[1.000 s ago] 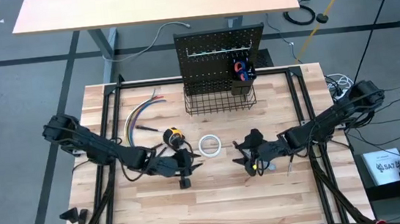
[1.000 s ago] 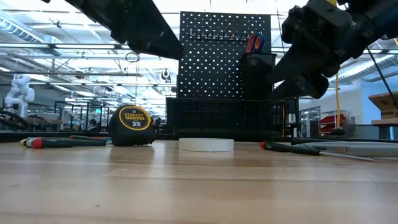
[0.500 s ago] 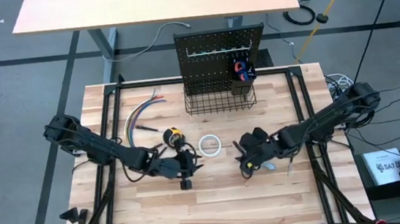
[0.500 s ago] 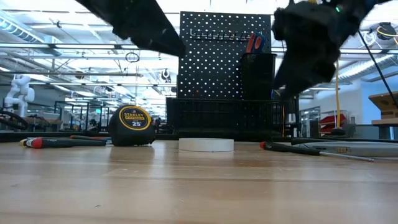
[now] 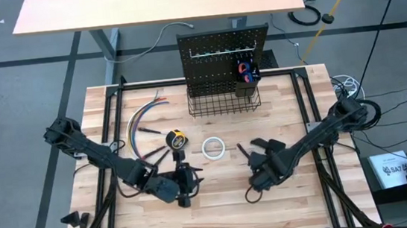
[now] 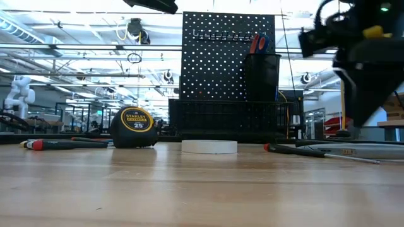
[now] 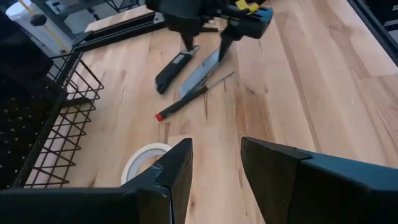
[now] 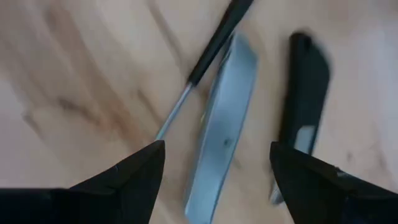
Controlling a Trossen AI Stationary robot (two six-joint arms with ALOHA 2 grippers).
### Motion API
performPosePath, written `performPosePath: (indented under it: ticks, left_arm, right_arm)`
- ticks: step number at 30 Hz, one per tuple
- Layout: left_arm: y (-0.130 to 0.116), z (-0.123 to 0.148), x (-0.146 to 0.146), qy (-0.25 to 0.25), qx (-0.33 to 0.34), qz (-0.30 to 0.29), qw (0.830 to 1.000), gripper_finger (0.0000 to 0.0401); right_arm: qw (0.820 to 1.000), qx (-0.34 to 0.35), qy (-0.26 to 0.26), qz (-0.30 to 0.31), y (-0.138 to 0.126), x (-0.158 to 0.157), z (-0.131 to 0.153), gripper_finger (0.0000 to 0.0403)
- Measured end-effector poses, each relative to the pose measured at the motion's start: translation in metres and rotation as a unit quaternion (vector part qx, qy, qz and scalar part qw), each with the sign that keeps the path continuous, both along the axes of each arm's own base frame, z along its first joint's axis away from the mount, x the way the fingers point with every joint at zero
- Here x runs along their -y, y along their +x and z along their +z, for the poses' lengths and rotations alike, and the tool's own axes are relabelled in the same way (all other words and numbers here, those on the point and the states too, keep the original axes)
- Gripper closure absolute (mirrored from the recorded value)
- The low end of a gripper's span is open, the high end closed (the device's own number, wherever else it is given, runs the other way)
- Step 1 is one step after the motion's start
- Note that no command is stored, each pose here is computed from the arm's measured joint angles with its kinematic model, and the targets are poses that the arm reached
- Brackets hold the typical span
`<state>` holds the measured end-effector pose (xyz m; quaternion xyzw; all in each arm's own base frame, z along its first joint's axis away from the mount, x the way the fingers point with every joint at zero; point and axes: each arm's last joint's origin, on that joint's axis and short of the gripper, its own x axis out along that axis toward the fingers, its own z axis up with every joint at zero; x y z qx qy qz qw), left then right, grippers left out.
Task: Hang tools onto peg board
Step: Put the silver cutter into the black wire basket on the peg board
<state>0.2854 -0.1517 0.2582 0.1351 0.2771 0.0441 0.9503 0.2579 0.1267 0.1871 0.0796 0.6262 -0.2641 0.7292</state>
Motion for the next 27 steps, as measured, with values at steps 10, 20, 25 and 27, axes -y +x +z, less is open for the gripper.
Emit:
performPosePath:
  ticks: [10, 20, 25, 27]
  left_arm:
    - [0.001, -0.001, 0.000, -0.017, -0.010, -0.025, 0.999, 0.0258]
    - [0.001, -0.006, -0.003, -0.025, -0.024, -0.035, 0.999, 0.0258]
    - [0.004, -0.006, -0.008, -0.021, -0.025, -0.035, 0.999, 0.0258]
    - [0.005, -0.006, -0.009, -0.024, -0.027, -0.037, 0.999, 0.0258]
  right_arm:
    - [1.000, -0.020, 0.010, -0.009, -0.010, 0.022, -0.020, 0.0122]
    - [0.998, -0.006, 0.055, -0.011, -0.026, 0.040, -0.036, 0.0122]
    - [0.996, 0.004, 0.084, -0.009, -0.026, 0.045, -0.044, 0.0127]
    - [0.996, 0.004, 0.088, -0.007, -0.027, 0.046, -0.046, 0.0138]
